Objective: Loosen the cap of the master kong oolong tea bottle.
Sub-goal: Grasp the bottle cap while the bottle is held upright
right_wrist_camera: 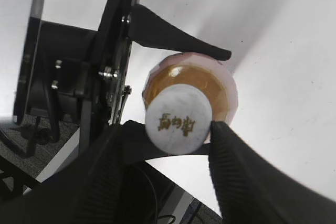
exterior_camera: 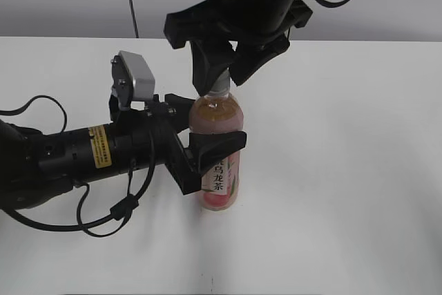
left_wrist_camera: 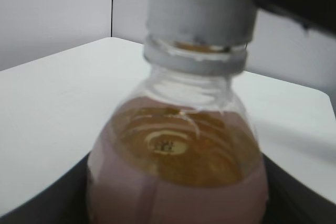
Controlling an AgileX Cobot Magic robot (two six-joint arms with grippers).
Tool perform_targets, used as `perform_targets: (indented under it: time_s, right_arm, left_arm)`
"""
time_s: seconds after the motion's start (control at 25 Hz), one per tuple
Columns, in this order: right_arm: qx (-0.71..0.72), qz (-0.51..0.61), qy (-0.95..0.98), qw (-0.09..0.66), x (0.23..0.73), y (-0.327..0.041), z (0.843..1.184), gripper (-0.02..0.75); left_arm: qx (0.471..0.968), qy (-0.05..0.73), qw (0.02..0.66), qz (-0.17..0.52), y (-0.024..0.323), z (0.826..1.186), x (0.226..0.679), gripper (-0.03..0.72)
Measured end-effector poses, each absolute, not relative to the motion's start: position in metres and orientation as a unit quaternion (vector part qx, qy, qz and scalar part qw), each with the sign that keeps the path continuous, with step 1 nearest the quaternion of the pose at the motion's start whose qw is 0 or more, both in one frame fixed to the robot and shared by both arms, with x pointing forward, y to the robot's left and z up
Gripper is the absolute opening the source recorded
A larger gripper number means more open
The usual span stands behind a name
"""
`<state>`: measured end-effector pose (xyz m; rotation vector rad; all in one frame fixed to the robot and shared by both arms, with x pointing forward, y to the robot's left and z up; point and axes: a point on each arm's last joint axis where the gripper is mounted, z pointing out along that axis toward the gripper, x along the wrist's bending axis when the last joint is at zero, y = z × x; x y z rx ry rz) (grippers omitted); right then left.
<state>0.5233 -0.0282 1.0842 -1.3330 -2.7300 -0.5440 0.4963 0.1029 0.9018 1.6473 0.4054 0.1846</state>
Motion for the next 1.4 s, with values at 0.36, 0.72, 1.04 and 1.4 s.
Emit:
perform_targets:
  time_s: [0.36,0.72,1.04,1.4]
  right_arm:
    - [-0.433,-0.176,-0.884,0.028,0.5233,-0.0281,1.0842,0.396]
    - [-0.433,-0.176,-0.884,0.028,0.5232,-0.0282,1.0842,0.396]
    - [-0.434,-0.176,-0.883,0.028,0.5232,-0.0282,1.0842,0.396]
    - [-0.434,-0.174,-0.883,0.031,0.5239,-0.0272,1.0819,0.396]
  left_arm:
    - [0.727,0.179,0.658,0.081,0.1029,0.9019,0.4963,0.463]
    - [0.727,0.179,0.658,0.081,0.1029,0.9019,0.4963,0.463]
    - [0.727,0.179,0.658,0.081,0.1029,0.9019,0.4962,0.463]
    - [0.727,0.179,0.658,0.081,0.1029,0.9019,0.4962,0.463]
